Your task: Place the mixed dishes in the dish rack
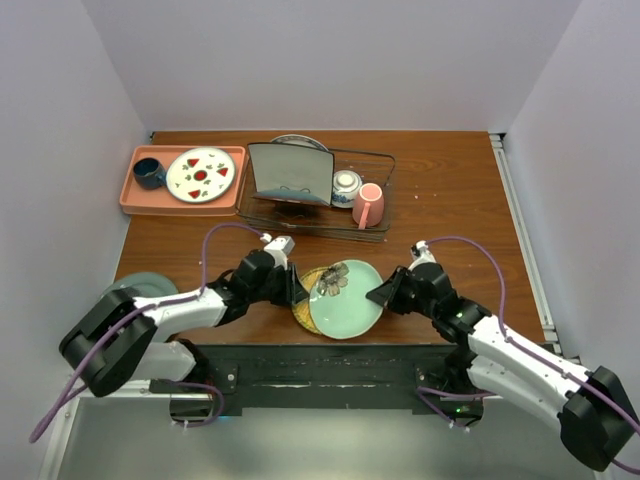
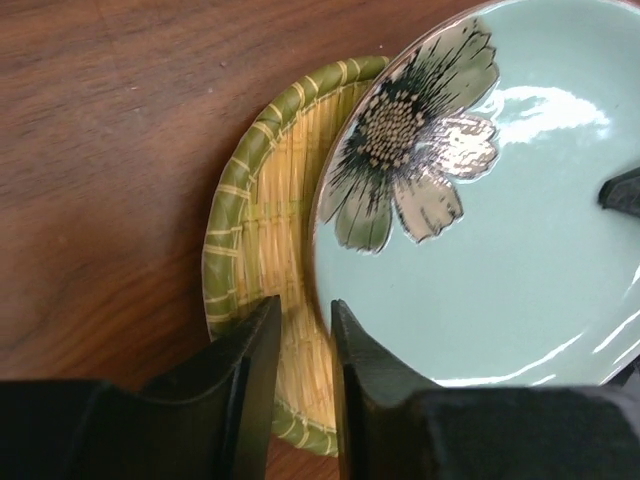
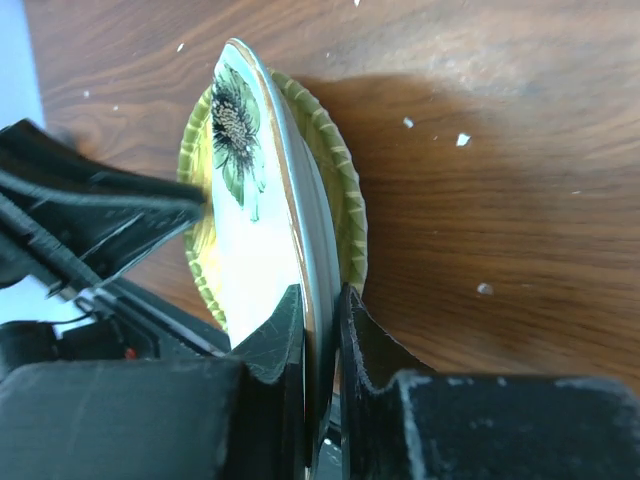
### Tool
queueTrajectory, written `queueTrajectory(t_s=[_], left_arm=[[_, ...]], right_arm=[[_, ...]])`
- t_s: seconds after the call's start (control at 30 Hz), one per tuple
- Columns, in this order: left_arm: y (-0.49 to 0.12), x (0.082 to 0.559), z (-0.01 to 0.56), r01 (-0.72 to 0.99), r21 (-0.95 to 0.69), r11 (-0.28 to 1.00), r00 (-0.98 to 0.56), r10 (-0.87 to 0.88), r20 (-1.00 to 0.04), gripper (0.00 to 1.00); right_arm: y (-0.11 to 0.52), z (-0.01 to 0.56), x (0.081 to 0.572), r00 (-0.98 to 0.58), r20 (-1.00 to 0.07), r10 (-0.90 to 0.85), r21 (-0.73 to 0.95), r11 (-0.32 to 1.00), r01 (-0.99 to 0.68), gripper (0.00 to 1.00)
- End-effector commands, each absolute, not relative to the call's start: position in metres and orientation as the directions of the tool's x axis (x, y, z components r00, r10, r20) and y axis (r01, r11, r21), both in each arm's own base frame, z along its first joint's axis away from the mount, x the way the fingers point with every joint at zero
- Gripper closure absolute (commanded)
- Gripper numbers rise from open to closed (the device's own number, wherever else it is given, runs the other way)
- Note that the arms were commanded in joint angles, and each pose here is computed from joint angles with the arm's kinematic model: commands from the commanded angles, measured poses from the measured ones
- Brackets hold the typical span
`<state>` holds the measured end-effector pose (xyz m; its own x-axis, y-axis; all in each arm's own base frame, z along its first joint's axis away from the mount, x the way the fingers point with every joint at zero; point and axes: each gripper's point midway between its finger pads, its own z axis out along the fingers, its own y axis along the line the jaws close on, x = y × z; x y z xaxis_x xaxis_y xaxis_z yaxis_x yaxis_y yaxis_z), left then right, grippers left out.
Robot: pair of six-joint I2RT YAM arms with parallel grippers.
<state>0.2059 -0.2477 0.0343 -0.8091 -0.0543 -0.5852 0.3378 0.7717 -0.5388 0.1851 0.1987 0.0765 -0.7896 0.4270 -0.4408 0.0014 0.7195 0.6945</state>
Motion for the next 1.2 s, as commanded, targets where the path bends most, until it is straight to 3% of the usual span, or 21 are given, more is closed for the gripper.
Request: queueTrajectory(t_s=[0.0,0.1,0.27,0.37,0.53,0.7,0.9,1.17], left_arm=[[-0.24,0.218,0.07,0.358,-0.482,0.799,-0.751,-0.06,-0.658,0.63],[-0.237,0.223,0.096,0.376,-0.468,0.8,-0.715,-0.07,-0.695,0.56],[-0.23,0.226,0.134,0.379,-0.451,0.808,-0.678,-0.089,-0.73,0.36],[-0.22,0.228,0.155,0.351,-0.434,0.83,-0.652,-0.117,-0.749,0.25],[-0.188,0.231,0.183,0.246,-0.364,0.898,-0.627,-0.139,-0.767,0.08],[-0.163,0.232,0.23,0.19,-0.32,0.928,-0.563,-0.164,-0.81,0.04],[-0.147,0.226,0.275,0.178,-0.338,0.924,-0.493,-0.213,-0.843,0.03],[-0.14,0.219,0.293,0.186,-0.353,0.917,-0.462,-0.235,-0.855,0.02]], right_arm=[[0.203,0.134,0.208,-0.71,-0.581,0.398,0.669,0.731,-0.139,1.0],[0.215,0.164,0.215,-0.682,-0.642,0.35,0.651,0.719,-0.244,1.0],[0.232,0.218,0.224,-0.612,-0.741,0.277,0.601,0.68,-0.42,1.0],[0.239,0.255,0.229,-0.521,-0.832,0.189,0.498,0.668,-0.553,1.0],[0.24,0.318,0.242,-0.215,-0.977,-0.014,0.154,0.655,-0.74,1.0],[0.253,0.368,0.251,0.078,-0.989,-0.129,-0.137,0.558,-0.818,1.0],[0.264,0.417,0.253,0.329,-0.933,-0.144,-0.357,0.479,-0.802,1.0],[0.29,0.423,0.28,0.441,-0.859,-0.261,-0.512,0.406,-0.757,1.0]])
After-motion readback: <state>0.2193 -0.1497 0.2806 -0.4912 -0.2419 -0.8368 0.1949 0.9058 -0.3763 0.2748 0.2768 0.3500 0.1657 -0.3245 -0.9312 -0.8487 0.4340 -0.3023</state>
